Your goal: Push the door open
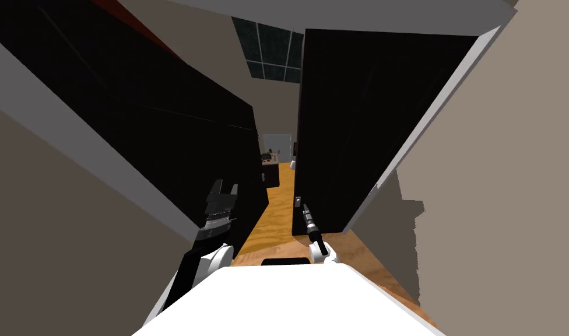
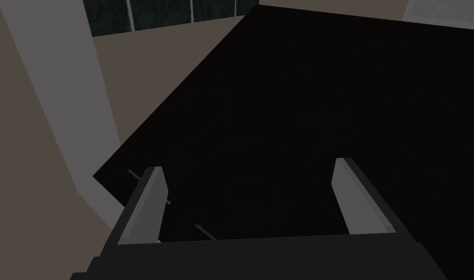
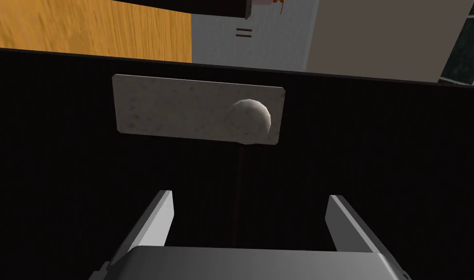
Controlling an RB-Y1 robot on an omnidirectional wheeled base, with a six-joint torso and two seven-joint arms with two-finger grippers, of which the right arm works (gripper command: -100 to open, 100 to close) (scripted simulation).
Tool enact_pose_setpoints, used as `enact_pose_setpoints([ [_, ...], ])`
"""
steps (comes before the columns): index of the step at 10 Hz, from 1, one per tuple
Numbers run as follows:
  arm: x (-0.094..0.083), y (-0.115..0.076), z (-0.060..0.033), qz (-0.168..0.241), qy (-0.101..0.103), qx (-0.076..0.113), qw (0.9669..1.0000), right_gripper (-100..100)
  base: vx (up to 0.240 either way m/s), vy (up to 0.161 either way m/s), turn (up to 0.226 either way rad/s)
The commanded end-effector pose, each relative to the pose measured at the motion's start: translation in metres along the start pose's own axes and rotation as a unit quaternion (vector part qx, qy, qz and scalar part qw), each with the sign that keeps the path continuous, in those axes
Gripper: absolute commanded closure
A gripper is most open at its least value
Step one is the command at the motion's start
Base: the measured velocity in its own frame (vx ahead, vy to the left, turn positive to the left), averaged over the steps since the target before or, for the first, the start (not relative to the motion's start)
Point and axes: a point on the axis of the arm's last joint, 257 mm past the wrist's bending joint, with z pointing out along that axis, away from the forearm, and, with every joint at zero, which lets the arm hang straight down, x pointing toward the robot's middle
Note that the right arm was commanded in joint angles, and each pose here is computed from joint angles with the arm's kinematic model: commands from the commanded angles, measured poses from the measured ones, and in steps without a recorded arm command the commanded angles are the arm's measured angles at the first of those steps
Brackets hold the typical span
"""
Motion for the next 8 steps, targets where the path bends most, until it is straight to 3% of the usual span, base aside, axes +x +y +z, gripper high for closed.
enact_pose_setpoints([
  [1,-0.001,0.0,-0.0007,0.0,-0.002,-0.001,1.0,-100,0.211,0.012,0.024],
  [5,0.014,0.001,-0.0018,0.019,-0.005,-0.004,0.9998,-100,0.197,0.023,0.024],
  [6,0.01,0.001,-0.0019,0.015,-0.005,-0.003,0.9999,-100,0.073,0.01,-0.011],
  [7,0.01,0.001,-0.0019,0.015,-0.005,-0.003,0.9999,100,-0.016,0.0,0.01],
  [8,0.01,0.001,-0.0019,0.015,-0.005,-0.003,0.9999,100,-0.026,-0.004,0.009],
])
